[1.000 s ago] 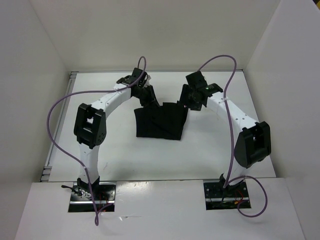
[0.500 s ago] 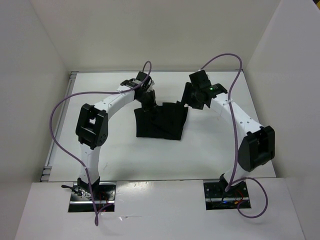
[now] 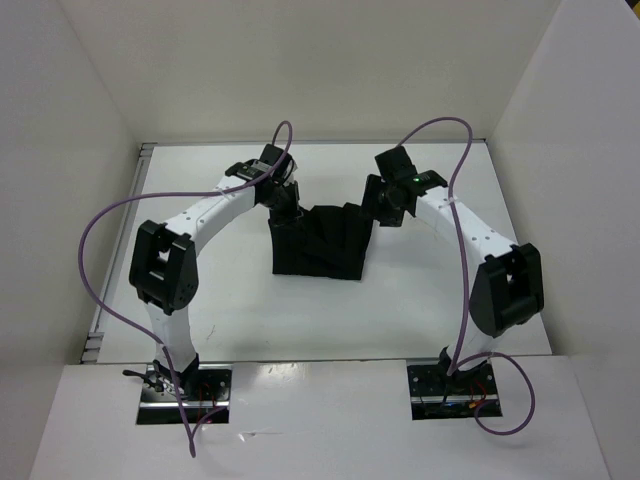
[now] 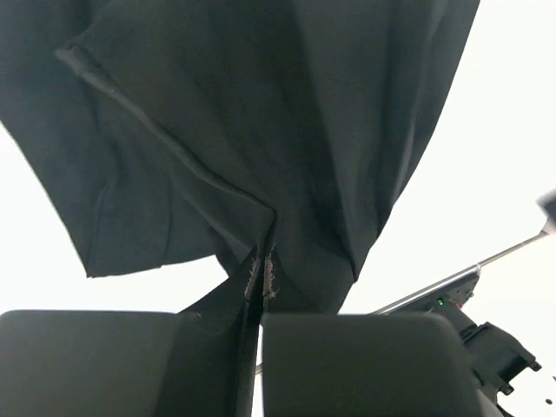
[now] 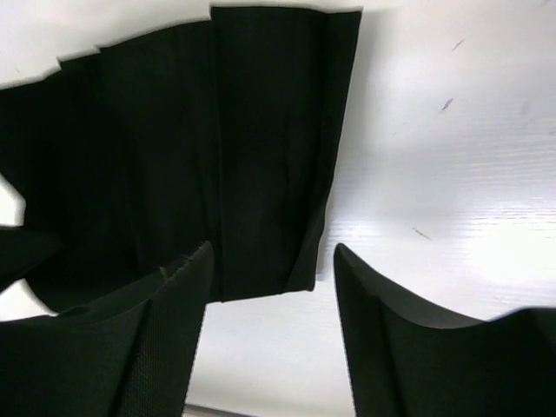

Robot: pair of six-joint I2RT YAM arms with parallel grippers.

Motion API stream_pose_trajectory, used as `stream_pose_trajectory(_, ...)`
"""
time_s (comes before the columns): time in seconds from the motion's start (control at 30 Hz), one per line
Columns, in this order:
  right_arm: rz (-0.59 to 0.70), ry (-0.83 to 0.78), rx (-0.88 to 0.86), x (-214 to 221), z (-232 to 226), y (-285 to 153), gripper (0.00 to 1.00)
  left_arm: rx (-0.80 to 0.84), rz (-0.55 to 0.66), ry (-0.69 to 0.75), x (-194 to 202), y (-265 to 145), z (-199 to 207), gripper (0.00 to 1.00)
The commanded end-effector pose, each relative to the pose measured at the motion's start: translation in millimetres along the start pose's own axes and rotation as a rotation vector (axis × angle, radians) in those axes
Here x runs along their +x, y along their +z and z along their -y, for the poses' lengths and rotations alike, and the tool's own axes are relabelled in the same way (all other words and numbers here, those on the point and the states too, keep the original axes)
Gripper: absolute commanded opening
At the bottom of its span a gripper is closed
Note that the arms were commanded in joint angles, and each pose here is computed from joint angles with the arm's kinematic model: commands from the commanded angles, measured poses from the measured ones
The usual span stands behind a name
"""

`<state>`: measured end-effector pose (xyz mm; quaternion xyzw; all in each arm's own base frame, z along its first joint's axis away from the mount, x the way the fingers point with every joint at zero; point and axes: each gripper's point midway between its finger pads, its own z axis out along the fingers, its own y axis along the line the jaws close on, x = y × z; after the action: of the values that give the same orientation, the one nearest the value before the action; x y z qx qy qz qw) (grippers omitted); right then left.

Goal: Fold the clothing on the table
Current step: Fold the skirt

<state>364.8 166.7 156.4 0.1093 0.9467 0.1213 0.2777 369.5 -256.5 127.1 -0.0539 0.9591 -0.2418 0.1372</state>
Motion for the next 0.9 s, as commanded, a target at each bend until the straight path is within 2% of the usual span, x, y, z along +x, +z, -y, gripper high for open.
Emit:
stream_pose_trajectory(0.0, -0.104, -0.026, -0.049, 20, -6, 25, 0.61, -0.033, 0.054, 0.039, 3, -22, -6, 0.0)
stream_pose_trajectory(0.1, -0.168, -0.022, -0.1, 31, -15, 37, 0.55, -0.081, 0.023, 0.036, 17, -13, -25, 0.0)
stream_pose_trajectory(0.23, -0.25, -0.006, -0.159, 48, -24, 44, 0.37, -0.108, 0.001, 0.028, 28, -7, -37, 0.0)
stream_pose_trajectory(0.27, -0.254, -0.006, -0.168, 50, -24, 45, 0.27, -0.125, -0.002, 0.025, 31, -5, -42, 0.0)
stream_pose_trajectory(0.37, -0.284, 0.008, -0.165, 62, -25, 49, 0.14, -0.156, -0.011, 0.011, 32, 1, -58, 0.0)
stream_pose_trajectory(0.57, -0.382, 0.021, -0.216, 90, -34, 66, 0.13, -0.263, -0.032, 0.002, 40, 12, -94, 0.0)
stream_pose_trajectory(0.83, -0.481, -0.006, -0.237, 119, -40, 87, 0.26, -0.37, -0.113, -0.007, 59, 48, -131, 0.0)
stream_pose_trajectory(0.87, -0.474, -0.007, -0.243, 116, -42, 87, 0.26, -0.368, -0.139, -0.013, 66, 51, -134, 0.06)
